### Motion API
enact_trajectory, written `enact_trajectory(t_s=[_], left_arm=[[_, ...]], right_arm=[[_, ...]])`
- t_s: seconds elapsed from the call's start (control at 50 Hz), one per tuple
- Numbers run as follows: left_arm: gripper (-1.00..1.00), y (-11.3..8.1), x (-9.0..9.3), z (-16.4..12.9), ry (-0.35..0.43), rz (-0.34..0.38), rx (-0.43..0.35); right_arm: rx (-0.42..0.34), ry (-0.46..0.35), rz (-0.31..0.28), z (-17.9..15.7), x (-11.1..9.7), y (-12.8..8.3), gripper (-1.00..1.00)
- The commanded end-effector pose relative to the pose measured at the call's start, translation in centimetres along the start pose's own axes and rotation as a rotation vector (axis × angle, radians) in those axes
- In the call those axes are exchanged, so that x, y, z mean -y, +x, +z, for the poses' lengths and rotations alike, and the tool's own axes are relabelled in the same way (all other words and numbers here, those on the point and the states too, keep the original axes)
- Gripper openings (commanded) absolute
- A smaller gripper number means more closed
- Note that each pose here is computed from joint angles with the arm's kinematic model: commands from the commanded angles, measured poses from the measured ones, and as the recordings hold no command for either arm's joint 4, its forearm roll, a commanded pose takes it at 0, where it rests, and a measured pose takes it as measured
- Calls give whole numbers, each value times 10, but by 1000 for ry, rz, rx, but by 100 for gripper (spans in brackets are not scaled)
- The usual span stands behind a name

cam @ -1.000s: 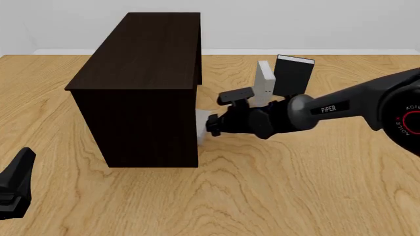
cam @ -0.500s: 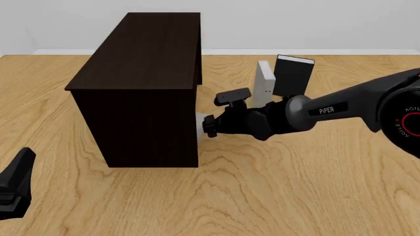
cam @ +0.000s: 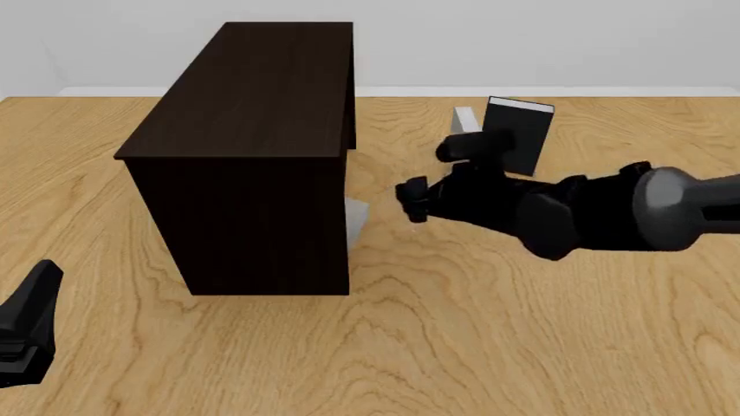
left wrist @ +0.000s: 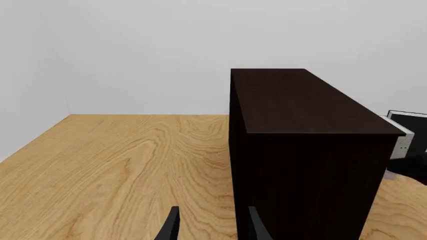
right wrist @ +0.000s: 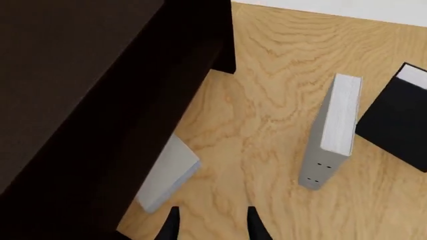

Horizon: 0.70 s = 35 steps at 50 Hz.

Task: Pick up the book on the right and place it under the cabinet shelf.

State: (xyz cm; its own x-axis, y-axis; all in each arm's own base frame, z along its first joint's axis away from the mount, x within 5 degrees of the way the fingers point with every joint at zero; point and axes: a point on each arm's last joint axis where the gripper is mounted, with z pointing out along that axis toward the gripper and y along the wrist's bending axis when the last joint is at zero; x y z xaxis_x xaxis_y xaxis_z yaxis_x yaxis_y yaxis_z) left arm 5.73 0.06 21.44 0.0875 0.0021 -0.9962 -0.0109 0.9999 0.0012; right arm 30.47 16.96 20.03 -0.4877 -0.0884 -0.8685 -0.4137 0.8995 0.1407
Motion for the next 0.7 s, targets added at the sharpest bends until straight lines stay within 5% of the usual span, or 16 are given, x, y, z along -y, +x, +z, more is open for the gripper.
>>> enact_trajectory(t_s=[0.02, 0.7], left_arm=[[100, 0, 0, 0, 1, 0, 0], [100, -1, -1, -1, -10, 3, 2]], right_arm=[[105, -18, 53, -45, -1, -6, 100], [322, -42, 66, -177, 2, -13, 100]])
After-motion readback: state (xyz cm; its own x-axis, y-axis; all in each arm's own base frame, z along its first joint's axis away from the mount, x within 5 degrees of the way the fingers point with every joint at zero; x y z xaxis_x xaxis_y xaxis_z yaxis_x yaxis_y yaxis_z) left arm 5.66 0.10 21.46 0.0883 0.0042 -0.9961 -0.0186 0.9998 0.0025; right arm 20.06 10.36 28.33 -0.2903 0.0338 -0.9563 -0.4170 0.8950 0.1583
